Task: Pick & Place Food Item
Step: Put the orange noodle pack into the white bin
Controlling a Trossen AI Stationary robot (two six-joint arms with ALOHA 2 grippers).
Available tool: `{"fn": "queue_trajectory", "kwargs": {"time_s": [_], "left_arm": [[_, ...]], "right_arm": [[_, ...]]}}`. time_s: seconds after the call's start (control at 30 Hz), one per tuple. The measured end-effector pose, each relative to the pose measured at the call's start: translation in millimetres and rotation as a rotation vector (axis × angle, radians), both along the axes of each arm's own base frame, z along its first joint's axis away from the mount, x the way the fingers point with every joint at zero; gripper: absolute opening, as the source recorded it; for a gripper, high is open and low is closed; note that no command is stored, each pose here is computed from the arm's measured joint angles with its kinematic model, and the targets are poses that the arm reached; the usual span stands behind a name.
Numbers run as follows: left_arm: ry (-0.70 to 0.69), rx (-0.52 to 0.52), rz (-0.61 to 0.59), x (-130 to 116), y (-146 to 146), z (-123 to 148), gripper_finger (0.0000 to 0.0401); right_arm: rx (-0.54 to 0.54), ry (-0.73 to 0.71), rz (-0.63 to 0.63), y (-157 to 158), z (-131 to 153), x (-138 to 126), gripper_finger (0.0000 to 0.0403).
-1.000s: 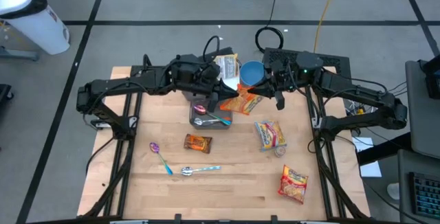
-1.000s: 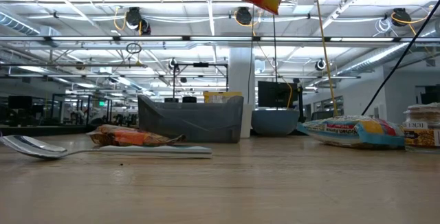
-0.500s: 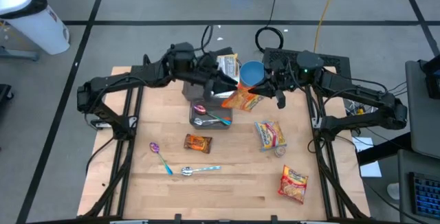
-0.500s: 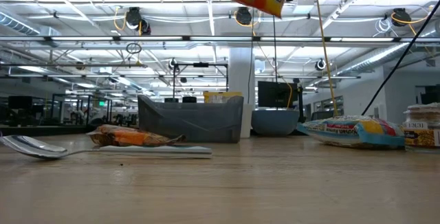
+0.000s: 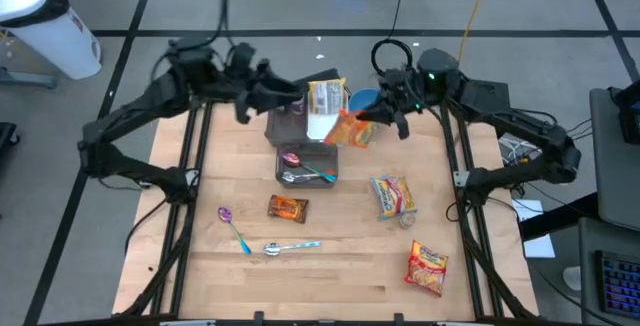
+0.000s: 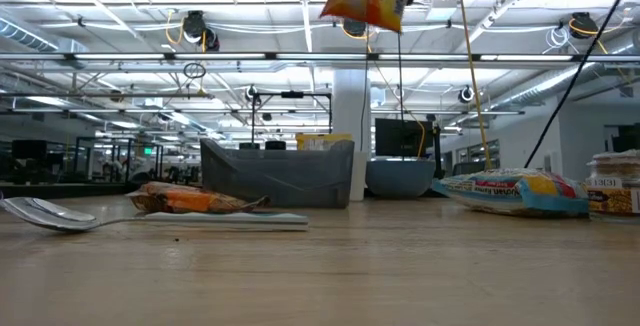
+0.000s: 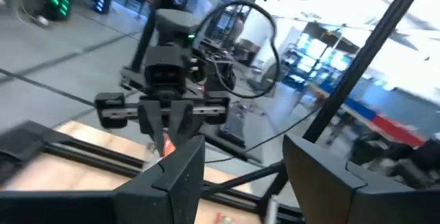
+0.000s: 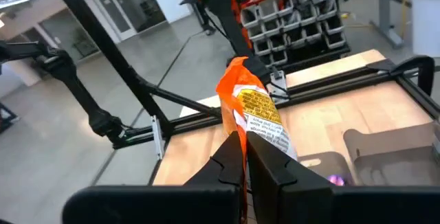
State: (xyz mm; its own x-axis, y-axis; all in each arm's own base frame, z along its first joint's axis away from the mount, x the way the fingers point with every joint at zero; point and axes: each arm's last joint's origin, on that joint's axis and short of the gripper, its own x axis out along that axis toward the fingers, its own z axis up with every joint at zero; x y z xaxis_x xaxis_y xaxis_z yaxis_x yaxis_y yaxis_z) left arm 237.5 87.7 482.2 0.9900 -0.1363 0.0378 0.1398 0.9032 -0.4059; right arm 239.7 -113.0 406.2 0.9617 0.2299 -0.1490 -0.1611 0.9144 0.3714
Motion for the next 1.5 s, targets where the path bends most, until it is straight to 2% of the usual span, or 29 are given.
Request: {"fn": "queue_trajectory", "kwargs": {"time_s": [0.17,0.47,0.67,0.87,1.07,1.27,1.5], "left_arm": [[0.013,0.068,0.0,-24.2,-12.5,6.6,0.0189],[0.1,0.187,-0.019,-46.9,-21.8,1.6,0.0184],[0.157,0.248,-0.01,-61.5,-23.5,-2.4,0.0182],[0.212,0.254,0.011,-66.5,-19.3,-7.6,0.0182],[0.223,0.278,0.06,-67.7,-13.4,-8.4,0.0182],[0.213,0.273,0.13,-59.0,-4.1,-8.1,0.0182],[0.167,0.273,0.159,-51.7,4.6,-5.3,0.0182]], "right_arm": [[0.022,0.027,0.013,-38.3,-4.7,28.5,0.0],[0.088,0.068,-0.024,-123.1,-22.0,81.6,0.0],[0.101,0.1,-0.052,-157.3,-31.3,101.1,0.0],[0.081,0.142,-0.088,-177.6,-42.9,104.9,0.0],[-0.008,0.186,-0.156,-191.1,-48.5,91.3,0.0],[-0.028,0.196,-0.186,-208.8,-54.4,77.7,0.0],[0.099,0.184,-0.132,-234.7,-85.7,78.5,0.0]]}}
